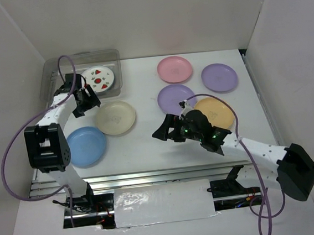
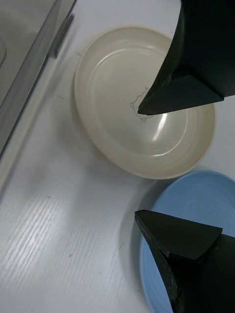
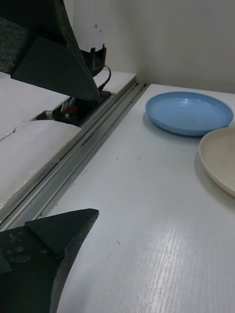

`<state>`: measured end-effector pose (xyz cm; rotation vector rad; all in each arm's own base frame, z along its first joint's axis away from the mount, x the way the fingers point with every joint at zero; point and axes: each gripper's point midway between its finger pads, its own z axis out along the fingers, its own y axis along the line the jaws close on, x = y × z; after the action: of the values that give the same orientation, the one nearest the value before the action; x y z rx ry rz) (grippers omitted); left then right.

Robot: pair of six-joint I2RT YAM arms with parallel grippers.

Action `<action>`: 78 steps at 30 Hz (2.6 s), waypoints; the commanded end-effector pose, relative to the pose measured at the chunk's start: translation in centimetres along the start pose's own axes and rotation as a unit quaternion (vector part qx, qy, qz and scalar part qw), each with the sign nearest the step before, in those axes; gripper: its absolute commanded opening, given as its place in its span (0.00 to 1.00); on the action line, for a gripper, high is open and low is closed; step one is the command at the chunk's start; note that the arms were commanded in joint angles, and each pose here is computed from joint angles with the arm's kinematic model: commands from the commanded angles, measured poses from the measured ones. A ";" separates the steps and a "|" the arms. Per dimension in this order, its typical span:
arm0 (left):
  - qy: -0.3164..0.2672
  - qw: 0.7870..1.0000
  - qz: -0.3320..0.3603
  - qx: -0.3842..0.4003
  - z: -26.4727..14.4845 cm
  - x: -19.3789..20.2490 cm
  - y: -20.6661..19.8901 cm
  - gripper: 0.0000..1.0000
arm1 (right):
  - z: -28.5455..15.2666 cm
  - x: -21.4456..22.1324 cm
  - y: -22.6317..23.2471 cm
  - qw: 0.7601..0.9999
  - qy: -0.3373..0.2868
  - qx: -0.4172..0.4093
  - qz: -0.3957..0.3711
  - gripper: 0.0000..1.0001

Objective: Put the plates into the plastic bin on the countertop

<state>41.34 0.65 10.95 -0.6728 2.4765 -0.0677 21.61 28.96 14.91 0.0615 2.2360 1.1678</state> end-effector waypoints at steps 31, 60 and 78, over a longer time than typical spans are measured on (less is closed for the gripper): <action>0.060 0.991 0.107 -0.043 3.6 7.4 -4.0 0.00 | -9.5 -4.0 2.9 0.993 -0.113 -0.035 -0.026 1.00; -0.141 0.971 -0.100 0.164 -3.8 -19.4 -8.3 0.00 | -13.3 -5.9 4.4 0.989 -0.141 -0.036 -0.038 1.00; -0.074 0.984 -0.149 0.055 10.1 -17.8 -1.7 0.10 | -12.2 -5.3 3.7 0.991 -0.124 -0.026 -0.045 1.00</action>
<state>59.01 7.65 11.74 -0.9190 2.2401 -0.2610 18.20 20.50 23.65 0.1093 2.0251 1.0962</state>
